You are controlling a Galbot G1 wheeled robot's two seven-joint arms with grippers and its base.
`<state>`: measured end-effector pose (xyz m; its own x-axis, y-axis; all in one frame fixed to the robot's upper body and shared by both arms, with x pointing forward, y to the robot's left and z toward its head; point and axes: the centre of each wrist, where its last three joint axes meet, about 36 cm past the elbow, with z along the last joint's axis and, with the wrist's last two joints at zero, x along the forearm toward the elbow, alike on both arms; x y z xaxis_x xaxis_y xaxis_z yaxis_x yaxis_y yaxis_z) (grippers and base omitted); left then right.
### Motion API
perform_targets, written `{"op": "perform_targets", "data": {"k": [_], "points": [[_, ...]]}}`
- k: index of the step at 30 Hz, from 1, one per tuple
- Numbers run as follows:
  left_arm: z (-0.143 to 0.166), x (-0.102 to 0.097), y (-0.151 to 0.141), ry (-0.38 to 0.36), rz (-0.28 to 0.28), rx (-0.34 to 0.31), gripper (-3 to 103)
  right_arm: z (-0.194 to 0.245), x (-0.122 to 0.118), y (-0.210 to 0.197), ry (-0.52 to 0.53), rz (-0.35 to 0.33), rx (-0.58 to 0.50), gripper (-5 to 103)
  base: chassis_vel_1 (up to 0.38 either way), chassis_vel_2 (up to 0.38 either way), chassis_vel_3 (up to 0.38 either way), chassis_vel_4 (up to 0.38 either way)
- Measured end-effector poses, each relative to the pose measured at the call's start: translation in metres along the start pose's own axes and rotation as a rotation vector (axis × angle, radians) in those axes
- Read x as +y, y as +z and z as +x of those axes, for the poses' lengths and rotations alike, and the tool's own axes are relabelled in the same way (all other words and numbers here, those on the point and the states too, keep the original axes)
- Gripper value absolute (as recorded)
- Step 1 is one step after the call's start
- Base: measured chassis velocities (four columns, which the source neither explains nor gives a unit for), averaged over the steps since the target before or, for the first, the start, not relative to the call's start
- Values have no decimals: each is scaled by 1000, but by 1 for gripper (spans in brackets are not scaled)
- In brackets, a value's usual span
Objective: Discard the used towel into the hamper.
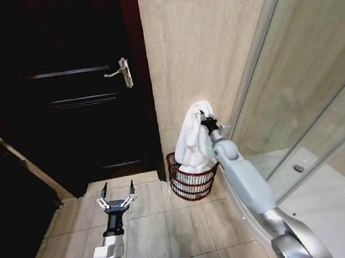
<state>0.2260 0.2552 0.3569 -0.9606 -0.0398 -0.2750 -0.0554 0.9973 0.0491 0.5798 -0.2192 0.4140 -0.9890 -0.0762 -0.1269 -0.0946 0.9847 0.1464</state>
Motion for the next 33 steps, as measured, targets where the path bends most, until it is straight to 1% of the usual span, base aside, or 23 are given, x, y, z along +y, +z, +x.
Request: {"op": "perform_targets", "data": {"k": [1,4,5,7,9,10,12,13,14,15,17,18,19,21,23,24,25,28,31,32,33], "points": [[0,0,0,0,0,0,100,0,0,0,0,0,0,16,0,0,0,0],[1,1,-1,-5,7,-5,100,18,-4,28,34,-9,47,16,0,0,0,0],[1,1,-1,-5,7,-5,100,18,-4,28,34,-9,47,16,0,0,0,0],[1,2,-3,-10,12,-9,100,32,-4,43,49,-22,101,16,0,0,0,0],[1,3,-4,-13,16,-12,100,50,-2,58,55,-23,190,16,0,0,0,0],[1,3,-4,-13,16,-12,100,50,-2,58,55,-23,190,16,0,0,0,0],[1,4,-5,-13,19,-16,100,61,0,63,61,-19,282,16,0,0,0,0],[1,4,-5,-13,19,-16,100,61,0,63,61,-19,282,16,0,0,0,0],[1,4,-5,-12,21,-20,100,65,2,62,77,-16,344,16,0,0,0,0],[1,4,-5,-12,21,-20,100,65,2,62,77,-16,344,16,0,0,0,0],[1,5,-5,-8,21,-23,100,62,4,57,123,-21,412,16,0,0,0,0],[1,5,-6,-7,20,-25,100,59,5,52,140,-34,435,16,0,0,0,0],[1,5,-6,-7,20,-25,100,59,5,52,140,-34,435,16,0,0,0,0],[-1,6,-9,-4,16,-30,100,56,3,42,161,-68,516,16,0,0,0,0],[-4,6,-14,-1,11,-33,100,57,-3,37,160,-86,609,16,0,0,0,0],[-4,6,-14,-1,11,-33,100,57,-3,37,160,-86,609,16,0,0,0,0],[-6,6,-16,0,11,-35,100,58,-7,38,161,-82,642,16,0,0,0,0],[-8,5,-19,3,12,-41,100,58,-12,40,169,-72,666,16,0,0,0,0],[-11,5,-20,6,19,-43,100,51,-20,22,165,-109,731,16,0,0,0,0],[-11,5,-20,6,19,-43,100,51,-20,22,165,-109,731,16,0,0,0,0],[-11,5,-18,7,21,-41,100,47,-22,14,155,-127,744,16,0,0,0,0]]}}
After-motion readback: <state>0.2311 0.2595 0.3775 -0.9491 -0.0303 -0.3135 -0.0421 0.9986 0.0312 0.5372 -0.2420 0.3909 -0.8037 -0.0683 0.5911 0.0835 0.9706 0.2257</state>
